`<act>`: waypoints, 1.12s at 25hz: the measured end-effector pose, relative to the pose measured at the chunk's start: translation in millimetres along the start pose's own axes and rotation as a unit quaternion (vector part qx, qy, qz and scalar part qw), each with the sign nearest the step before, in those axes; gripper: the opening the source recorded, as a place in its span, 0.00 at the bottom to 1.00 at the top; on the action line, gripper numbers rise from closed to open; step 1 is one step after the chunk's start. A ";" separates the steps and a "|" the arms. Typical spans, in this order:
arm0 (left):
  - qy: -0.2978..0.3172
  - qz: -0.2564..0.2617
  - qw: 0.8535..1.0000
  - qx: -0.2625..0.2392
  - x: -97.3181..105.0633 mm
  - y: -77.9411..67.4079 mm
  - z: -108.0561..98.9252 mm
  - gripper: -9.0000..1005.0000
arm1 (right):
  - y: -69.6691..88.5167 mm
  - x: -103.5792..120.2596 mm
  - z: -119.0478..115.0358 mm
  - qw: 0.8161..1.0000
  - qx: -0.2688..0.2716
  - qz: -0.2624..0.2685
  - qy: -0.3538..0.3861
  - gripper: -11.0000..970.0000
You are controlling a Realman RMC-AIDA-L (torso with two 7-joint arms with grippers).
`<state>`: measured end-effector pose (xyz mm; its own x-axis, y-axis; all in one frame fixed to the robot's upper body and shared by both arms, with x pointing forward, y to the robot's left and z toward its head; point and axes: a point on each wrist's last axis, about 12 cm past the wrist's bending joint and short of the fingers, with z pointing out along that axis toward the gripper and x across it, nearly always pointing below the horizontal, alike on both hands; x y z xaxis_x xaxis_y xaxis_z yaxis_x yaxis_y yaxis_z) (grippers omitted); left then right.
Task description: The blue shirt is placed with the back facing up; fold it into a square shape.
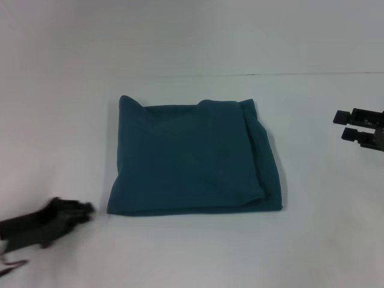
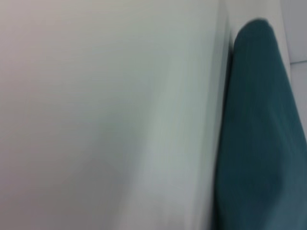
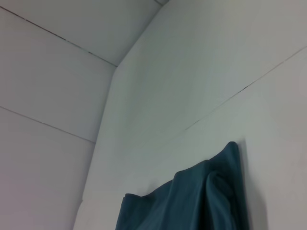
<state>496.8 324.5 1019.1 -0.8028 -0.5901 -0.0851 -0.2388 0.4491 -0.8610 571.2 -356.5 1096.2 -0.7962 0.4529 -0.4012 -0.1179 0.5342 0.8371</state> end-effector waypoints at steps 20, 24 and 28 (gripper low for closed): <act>0.152 0.556 0.815 0.064 -64.0 -147.5 7.7 0.71 | 72.9 -22.1 58.1 0.919 0.018 -0.382 0.095 0.71; 0.175 0.585 0.790 0.061 -62.4 -168.9 27.6 0.79 | 91.3 -9.3 81.3 0.899 -0.027 -0.425 0.102 0.71; 0.216 0.575 0.785 0.082 -48.9 -172.5 42.2 0.88 | 90.0 5.7 90.7 0.898 -0.054 -0.416 0.129 0.71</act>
<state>600.3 247.7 1150.6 -0.5544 0.4403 -0.7062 0.8247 0.4045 -0.3952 609.9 -241.1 1135.5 -0.5147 -0.2591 -0.8173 -0.7821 0.5325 0.3237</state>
